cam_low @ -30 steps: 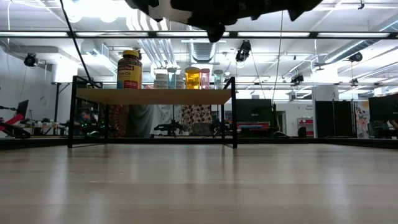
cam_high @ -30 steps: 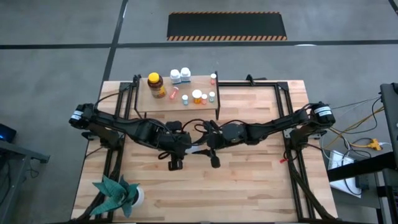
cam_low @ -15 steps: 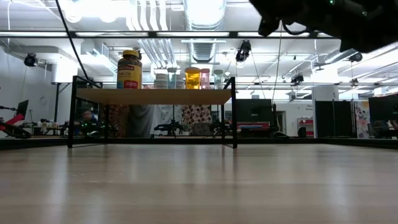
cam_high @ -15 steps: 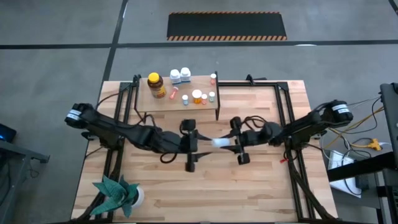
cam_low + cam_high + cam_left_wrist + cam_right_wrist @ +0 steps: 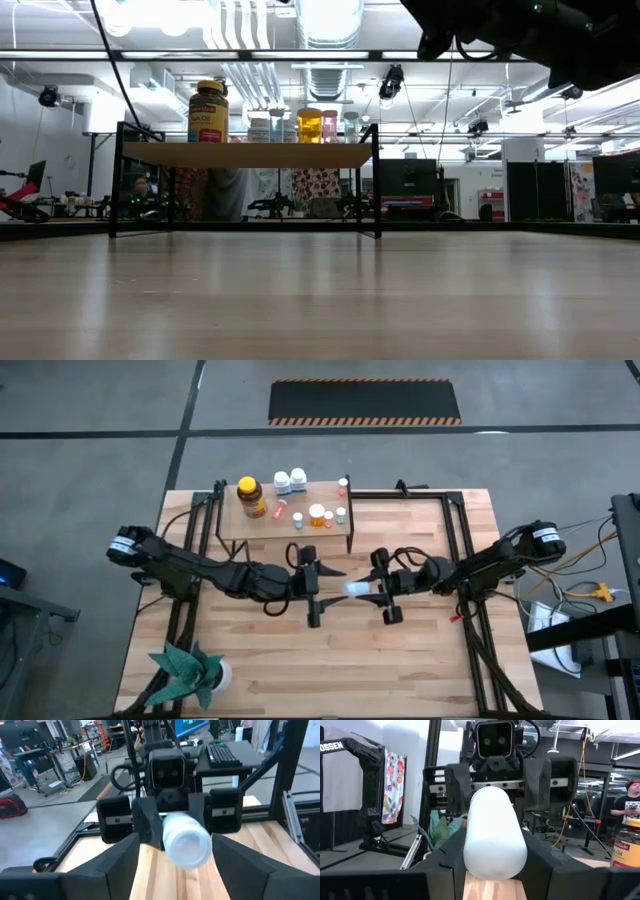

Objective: Pick and place medicine bottles onto shelf by color
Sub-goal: Put the transparent pill bottle on the shelf

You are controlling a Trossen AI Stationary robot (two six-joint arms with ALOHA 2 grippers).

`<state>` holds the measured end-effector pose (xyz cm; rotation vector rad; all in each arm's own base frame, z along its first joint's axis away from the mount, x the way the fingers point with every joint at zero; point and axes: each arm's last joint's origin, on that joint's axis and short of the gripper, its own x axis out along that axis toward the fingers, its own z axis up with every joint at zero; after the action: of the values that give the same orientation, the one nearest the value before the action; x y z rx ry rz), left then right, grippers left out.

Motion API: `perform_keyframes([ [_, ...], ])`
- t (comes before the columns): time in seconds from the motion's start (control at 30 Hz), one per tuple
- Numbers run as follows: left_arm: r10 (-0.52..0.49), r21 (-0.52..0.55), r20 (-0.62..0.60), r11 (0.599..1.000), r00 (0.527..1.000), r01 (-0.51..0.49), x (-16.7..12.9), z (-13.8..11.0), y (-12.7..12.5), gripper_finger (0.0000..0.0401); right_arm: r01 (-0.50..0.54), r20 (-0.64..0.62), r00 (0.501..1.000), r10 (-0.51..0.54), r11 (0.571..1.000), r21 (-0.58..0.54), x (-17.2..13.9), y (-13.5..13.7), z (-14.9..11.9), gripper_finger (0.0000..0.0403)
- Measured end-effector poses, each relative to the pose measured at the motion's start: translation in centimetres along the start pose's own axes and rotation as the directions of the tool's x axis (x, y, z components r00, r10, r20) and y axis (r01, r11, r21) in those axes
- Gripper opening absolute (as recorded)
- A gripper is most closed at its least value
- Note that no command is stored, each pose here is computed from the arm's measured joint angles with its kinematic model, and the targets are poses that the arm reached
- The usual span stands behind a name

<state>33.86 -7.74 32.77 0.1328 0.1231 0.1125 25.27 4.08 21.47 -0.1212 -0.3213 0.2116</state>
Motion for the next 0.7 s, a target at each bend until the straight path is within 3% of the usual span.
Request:
perform_keyframes([
  [0.43,-0.055,0.044,0.002,0.998,0.998,0.055,1.1,-0.8,-0.4,0.0234,0.005,-0.003,1.000,-0.005,1.000,0.020,0.0,0.0,0.0,0.0124],
  [0.53,-0.055,0.044,0.004,0.998,0.998,0.055,1.1,-0.7,-0.4,0.0203,0.005,-0.003,1.000,-0.005,1.000,0.025,0.0,0.0,0.0,0.0124],
  [0.7,-0.051,0.042,0.009,0.998,0.999,0.050,1.1,-0.7,-0.4,0.0118,0.007,-0.003,1.000,-0.007,1.000,0.029,0.0,0.0,0.0,0.0124],
])
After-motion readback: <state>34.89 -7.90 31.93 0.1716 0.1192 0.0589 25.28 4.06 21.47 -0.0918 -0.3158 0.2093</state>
